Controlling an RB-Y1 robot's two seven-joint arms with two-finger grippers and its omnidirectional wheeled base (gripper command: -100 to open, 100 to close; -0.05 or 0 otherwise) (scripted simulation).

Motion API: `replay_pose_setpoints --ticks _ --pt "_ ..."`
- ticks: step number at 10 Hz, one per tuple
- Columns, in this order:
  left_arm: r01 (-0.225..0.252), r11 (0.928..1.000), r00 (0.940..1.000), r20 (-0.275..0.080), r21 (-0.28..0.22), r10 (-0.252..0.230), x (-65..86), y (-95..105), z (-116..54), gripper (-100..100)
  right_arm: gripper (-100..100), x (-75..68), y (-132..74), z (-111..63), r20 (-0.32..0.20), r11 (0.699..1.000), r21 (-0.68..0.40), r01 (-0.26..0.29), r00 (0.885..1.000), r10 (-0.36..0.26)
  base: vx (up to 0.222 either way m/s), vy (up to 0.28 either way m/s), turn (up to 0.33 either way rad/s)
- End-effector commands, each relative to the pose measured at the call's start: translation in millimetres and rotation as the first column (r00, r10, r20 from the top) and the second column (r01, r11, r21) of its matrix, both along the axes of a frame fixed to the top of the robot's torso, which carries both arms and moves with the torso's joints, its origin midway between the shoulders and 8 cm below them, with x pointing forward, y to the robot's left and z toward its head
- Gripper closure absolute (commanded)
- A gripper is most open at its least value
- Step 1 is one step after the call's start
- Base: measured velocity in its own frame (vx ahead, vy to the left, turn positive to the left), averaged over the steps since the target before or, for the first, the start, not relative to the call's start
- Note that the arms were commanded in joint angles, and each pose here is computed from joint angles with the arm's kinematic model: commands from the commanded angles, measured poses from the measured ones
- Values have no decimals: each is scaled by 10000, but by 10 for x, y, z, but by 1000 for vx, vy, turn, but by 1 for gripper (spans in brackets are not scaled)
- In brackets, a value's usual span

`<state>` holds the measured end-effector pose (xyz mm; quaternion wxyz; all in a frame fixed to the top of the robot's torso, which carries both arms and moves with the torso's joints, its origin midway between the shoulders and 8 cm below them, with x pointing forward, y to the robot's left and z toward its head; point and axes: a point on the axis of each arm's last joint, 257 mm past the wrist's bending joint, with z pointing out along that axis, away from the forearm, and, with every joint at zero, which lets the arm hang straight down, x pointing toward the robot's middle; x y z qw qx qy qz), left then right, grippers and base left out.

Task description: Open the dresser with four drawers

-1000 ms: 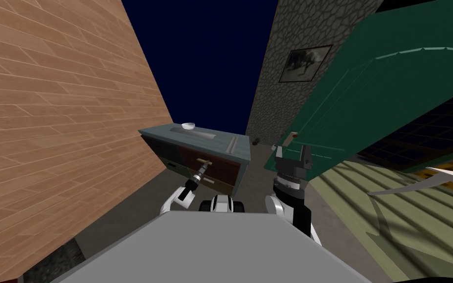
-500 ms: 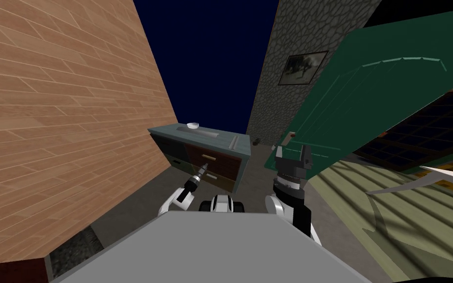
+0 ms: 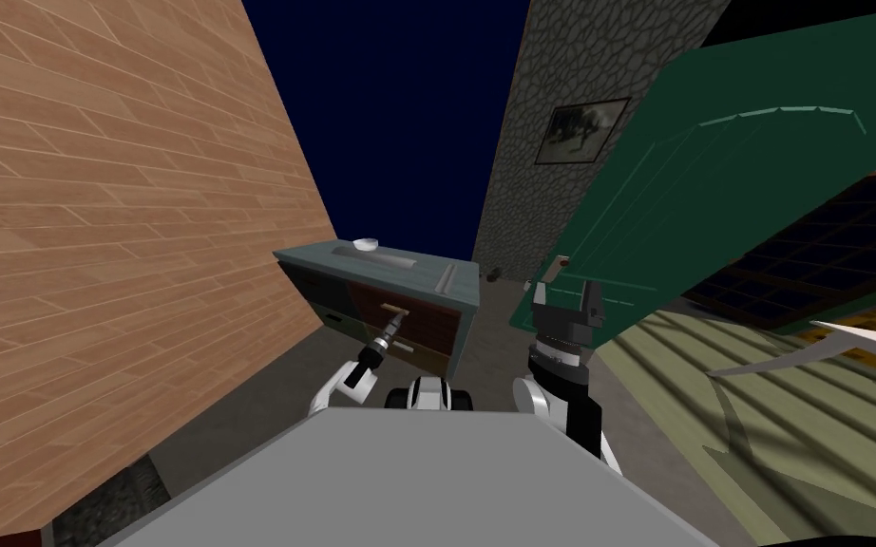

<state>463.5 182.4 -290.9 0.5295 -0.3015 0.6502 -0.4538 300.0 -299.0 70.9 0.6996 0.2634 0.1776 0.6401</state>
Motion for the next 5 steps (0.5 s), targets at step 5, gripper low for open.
replay_pose_setpoints --ticks 5 --pt "-737 9973 9973 43 70 737 357 150 36 -100 0 1 0 0 1 10000 -1 -2 10000 2 -57 33 -139"
